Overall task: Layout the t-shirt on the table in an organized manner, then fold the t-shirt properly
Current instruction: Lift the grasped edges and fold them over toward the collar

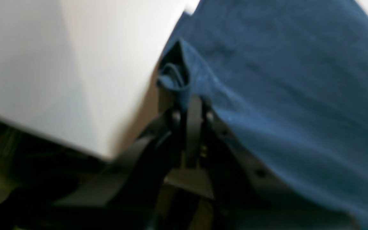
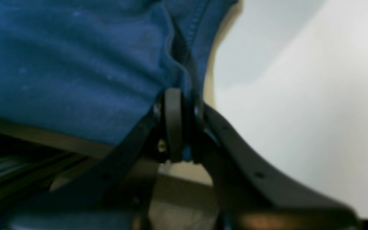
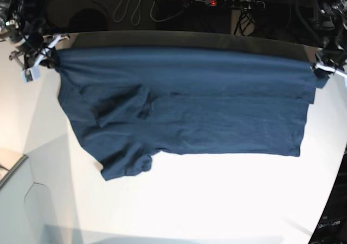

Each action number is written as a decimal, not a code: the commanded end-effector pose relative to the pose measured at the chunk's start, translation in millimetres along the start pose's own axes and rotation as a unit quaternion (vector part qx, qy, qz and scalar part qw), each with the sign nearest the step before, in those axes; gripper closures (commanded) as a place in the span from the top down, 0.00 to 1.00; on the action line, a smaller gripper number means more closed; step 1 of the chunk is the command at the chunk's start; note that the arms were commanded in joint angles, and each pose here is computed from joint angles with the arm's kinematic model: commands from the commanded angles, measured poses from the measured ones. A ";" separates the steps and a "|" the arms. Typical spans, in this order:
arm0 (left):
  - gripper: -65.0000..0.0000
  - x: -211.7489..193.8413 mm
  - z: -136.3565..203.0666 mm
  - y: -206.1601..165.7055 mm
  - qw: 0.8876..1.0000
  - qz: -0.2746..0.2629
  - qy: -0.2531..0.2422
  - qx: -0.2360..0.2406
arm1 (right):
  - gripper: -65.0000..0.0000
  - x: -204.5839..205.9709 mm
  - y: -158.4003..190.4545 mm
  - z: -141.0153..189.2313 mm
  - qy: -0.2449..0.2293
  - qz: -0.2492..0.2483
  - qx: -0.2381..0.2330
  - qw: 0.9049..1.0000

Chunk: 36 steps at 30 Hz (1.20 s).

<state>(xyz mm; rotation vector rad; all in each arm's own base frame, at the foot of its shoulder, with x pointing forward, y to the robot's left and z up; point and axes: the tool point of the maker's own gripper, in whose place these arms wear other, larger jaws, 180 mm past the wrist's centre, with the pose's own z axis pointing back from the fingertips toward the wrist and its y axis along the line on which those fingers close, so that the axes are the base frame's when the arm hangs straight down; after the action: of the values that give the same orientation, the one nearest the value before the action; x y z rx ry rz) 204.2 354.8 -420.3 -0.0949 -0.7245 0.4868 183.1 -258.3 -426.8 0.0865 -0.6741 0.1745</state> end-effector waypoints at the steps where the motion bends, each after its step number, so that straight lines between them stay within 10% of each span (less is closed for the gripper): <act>1: 0.00 19.0 4.5 2.3 1.000 -0.010 -0.026 0.001 | 0.00 3.4 -7.2 2.9 -0.012 -0.002 -0.009 1.000; 26: 0.01 -17.7 6.2 19.4 1.000 0.000 0.021 0.017 | 0.00 -54.0 2.1 -5.7 0.011 -0.069 0.003 0.998; 36: 0.43 -13.5 8.3 12.4 1.000 -0.001 0.009 0.013 | 0.34 -44.4 -0.1 -1.3 0.000 -0.058 -0.001 0.998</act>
<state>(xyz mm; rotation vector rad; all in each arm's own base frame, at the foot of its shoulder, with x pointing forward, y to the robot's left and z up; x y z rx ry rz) 177.9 347.4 -439.9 -0.0997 -0.6533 0.5074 142.8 -257.2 -465.8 0.1386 -0.6256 0.0631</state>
